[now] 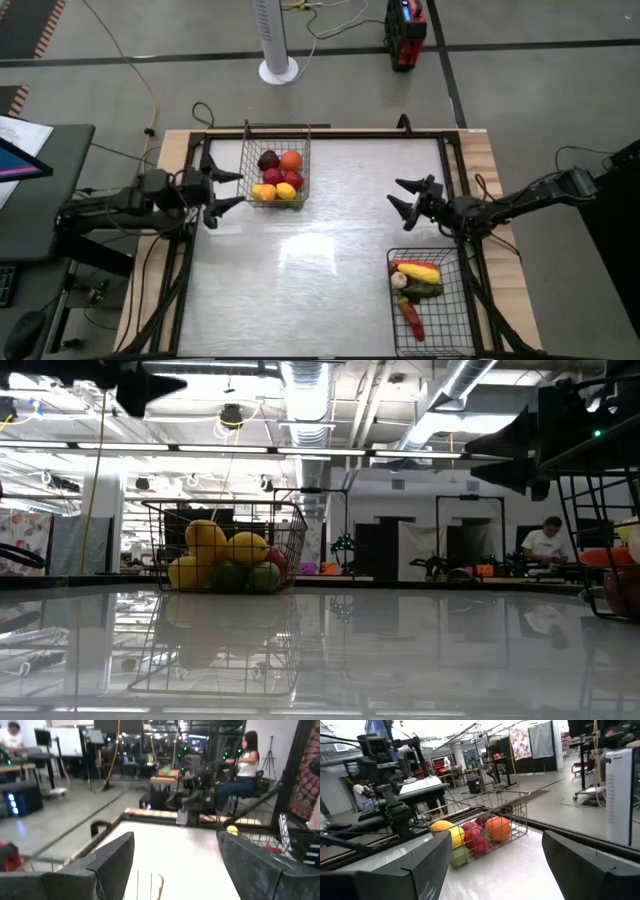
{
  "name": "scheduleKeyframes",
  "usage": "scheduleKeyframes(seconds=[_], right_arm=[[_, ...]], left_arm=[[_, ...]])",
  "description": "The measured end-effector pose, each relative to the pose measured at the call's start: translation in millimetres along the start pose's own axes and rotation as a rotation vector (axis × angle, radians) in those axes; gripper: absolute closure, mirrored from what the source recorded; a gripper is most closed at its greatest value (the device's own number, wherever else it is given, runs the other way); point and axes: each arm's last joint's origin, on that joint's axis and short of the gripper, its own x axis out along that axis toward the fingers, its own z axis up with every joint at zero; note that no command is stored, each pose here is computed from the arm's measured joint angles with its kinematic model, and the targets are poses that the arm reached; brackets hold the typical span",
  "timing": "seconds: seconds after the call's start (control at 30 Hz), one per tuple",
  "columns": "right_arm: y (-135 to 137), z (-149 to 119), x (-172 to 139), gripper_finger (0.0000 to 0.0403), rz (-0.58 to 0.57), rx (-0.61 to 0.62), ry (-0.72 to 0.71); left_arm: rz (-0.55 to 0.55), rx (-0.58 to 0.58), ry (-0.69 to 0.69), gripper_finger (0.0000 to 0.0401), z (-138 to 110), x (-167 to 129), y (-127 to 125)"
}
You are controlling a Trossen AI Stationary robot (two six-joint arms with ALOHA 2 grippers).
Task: Sort produce into baskets
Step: Return to Home Position
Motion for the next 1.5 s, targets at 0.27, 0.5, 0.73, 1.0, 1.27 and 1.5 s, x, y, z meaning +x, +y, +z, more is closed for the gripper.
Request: scheduleKeyframes(seconds=[0.27,0.5,0.73,1.0,1.27,1.5], right_arm=[[2.8,-2.7,-1.7,0.0065,0.025,-0.001,0.022],[2.4,-9.5,-1.9,0.0065,0.062,0.017,0.092],[-0.4,4.6,-4.1,0.0065,0.243,0.009,0.047],[-13.5,10.7,-18.1,0.0065,0.252,0.045,0.067],[-21.4,15.6,-33.8,0.0065,0.277,0.013,0.029],[-20.3,5.2,-32.1,0.0065,0.269,0.012,0.149]], left_arm=[[0.095,-0.025,0.013,0.0122,-43.2,-8.6,4.9],[0.093,-0.051,0.015,0.0122,-66.2,-10.1,5.9],[0.165,-0.068,0.016,0.0122,-67.8,-10.4,7.9],[0.161,-0.062,-0.043,0.0122,-63.4,-18.4,8.4],[0.119,-0.017,-0.039,0.0122,-81.6,-17.5,7.8],[-0.006,-0.056,-0.094,0.0122,-106.0,-9.0,4.6]])
